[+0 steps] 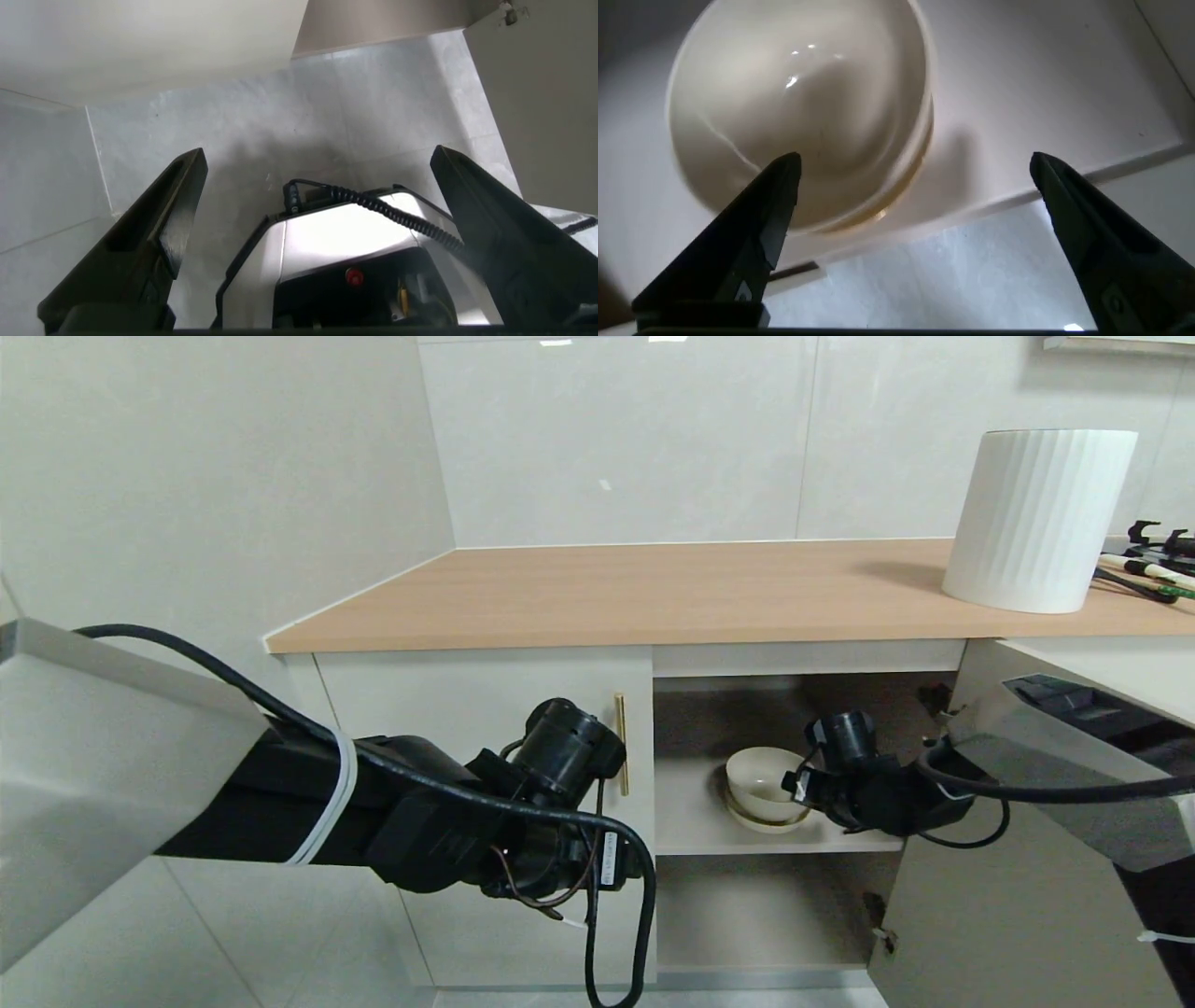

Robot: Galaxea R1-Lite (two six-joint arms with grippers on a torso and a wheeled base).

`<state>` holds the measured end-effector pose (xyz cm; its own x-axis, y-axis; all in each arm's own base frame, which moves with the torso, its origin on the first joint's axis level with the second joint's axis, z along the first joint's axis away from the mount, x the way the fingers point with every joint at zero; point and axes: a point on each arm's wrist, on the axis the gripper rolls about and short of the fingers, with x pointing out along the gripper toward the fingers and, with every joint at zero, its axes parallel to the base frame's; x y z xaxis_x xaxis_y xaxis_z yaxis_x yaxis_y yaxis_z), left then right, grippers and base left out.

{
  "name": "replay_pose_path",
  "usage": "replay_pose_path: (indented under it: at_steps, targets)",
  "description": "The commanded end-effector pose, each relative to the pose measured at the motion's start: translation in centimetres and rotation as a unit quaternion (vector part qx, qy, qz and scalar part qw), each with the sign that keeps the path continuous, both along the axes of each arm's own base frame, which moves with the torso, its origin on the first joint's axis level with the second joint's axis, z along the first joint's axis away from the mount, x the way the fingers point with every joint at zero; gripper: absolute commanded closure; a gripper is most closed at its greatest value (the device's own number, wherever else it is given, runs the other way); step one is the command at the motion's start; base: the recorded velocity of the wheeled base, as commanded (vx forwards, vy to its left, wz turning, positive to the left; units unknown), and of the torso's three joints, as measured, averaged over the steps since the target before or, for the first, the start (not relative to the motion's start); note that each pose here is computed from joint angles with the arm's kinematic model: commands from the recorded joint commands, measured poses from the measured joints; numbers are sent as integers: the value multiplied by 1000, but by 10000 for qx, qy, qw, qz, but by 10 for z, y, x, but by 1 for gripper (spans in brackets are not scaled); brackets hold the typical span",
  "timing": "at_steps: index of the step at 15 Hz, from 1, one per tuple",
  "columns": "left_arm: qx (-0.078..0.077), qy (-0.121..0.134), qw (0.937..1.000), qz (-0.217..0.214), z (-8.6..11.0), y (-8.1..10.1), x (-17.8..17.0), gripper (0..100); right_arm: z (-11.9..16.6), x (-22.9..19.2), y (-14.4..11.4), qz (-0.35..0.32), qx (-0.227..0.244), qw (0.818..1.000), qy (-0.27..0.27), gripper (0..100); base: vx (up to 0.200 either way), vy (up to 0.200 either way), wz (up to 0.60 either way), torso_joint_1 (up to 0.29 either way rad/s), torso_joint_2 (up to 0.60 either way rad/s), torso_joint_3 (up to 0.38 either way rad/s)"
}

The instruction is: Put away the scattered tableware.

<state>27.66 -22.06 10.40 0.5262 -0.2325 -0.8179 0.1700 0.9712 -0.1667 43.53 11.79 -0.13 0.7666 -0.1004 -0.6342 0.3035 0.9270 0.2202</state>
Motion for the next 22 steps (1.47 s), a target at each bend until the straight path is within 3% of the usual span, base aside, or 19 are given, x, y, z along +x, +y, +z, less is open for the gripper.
replay_pose_path:
  at_steps: [1, 3, 6, 7, 11, 15, 17, 19, 22]
  targets:
    - [-143, -143, 9998, 72, 14, 5, -2, 0, 30, -16, -2, 38, 47, 9999, -113, 0, 0, 0, 0, 0, 0, 0]
    - [-397, -355, 9978, 388, 36, 17, -4, 0, 61, -42, 1, 262, 112, 9996, 11, 0, 0, 0, 0, 0, 0, 0]
    - [-494, -828, 9916, 858, 71, 57, -19, 0, 120, -98, 4, 961, 473, 9938, 300, 0, 0, 0, 0, 0, 0, 0]
    - [-495, -1064, 9891, 889, 86, 72, -29, 0, 146, -123, 4, 1139, 542, 9912, 398, 0, 0, 0, 0, 0, 0, 0]
    - [-520, -1622, 9837, 576, 115, 100, -74, 0, 198, -186, -8, 1741, 885, 9788, 626, 0, 0, 0, 0, 0, 0, 0]
    - [-537, -1600, 9838, 603, 109, 115, -97, 0, 214, -222, -11, 1984, 916, 9743, 540, 0, 0, 0, 0, 0, 0, 0]
    - [-672, -1672, 9814, 655, 113, 120, -105, 0, 210, -233, -13, 2050, 900, 9725, 647, 0, 0, 0, 0, 0, 0, 0]
    - [-729, -1581, 9818, 756, 109, 120, -106, 0, 197, -235, -14, 2013, 828, 9722, 863, 0, 0, 0, 0, 0, 0, 0]
    - [-709, -1517, 9829, 765, 107, 119, -104, 0, 196, -237, -15, 2028, 798, 9719, 889, 0, 0, 0, 0, 0, 0, 0]
